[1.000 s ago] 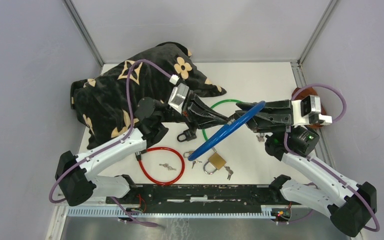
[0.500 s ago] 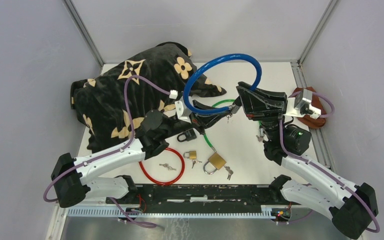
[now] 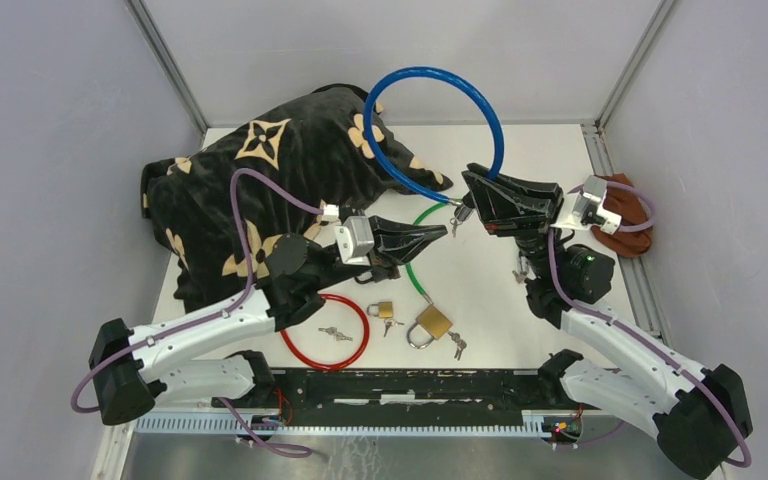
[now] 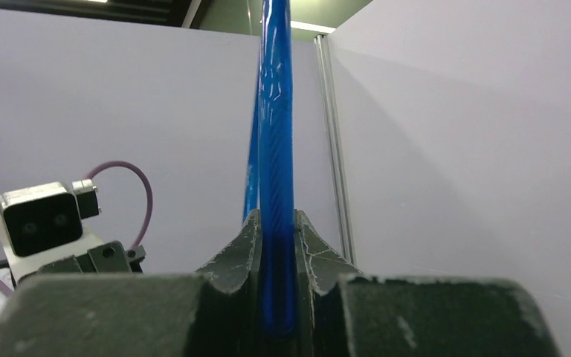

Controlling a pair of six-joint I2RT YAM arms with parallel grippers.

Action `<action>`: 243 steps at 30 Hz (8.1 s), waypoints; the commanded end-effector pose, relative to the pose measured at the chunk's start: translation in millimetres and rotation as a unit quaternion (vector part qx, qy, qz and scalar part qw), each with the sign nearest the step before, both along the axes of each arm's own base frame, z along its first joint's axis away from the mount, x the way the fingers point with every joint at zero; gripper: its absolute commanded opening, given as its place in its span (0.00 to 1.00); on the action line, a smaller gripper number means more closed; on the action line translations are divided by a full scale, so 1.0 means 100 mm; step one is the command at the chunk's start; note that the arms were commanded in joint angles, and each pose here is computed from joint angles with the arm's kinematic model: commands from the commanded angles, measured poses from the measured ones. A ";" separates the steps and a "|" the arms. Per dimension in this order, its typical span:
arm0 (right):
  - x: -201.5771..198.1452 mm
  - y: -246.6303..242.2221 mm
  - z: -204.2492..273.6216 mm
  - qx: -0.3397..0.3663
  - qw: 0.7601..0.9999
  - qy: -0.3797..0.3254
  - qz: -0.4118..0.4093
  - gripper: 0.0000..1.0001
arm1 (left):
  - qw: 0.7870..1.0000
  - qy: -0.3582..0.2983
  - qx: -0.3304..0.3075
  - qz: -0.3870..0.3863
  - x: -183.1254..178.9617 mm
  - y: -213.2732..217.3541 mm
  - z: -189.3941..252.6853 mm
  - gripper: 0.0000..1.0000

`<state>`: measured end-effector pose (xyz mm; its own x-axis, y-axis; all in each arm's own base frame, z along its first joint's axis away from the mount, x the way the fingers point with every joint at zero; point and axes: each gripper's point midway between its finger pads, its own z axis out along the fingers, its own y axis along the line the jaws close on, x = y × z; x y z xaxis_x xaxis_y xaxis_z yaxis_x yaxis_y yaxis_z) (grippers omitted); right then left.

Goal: Lock with the key
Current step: Lock the lock.

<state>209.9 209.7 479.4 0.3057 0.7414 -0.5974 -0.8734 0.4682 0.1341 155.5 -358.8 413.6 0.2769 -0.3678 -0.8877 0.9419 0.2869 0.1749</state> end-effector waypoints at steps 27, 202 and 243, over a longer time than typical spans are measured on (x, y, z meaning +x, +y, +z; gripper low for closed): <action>0.27 0.50 -1.29 -0.303 0.946 0.057 0.101 0.00 | 0.982 -0.101 0.154 0.043 -0.33 0.82 -0.16 0.52; 0.18 1.40 -2.74 -0.356 0.928 0.086 0.075 0.00 | 0.900 0.154 0.405 0.040 0.47 1.00 -2.62 0.02; 0.22 0.88 -2.44 -0.434 0.833 0.231 0.252 0.57 | 0.909 -0.022 0.412 0.060 0.50 1.12 -2.56 0.02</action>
<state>239.7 282.1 227.5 -0.1575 -0.1100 -0.9814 -0.9630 0.2372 0.1280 215.8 -252.4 180.9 0.3175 0.4048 -0.8575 0.8838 0.2014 0.4223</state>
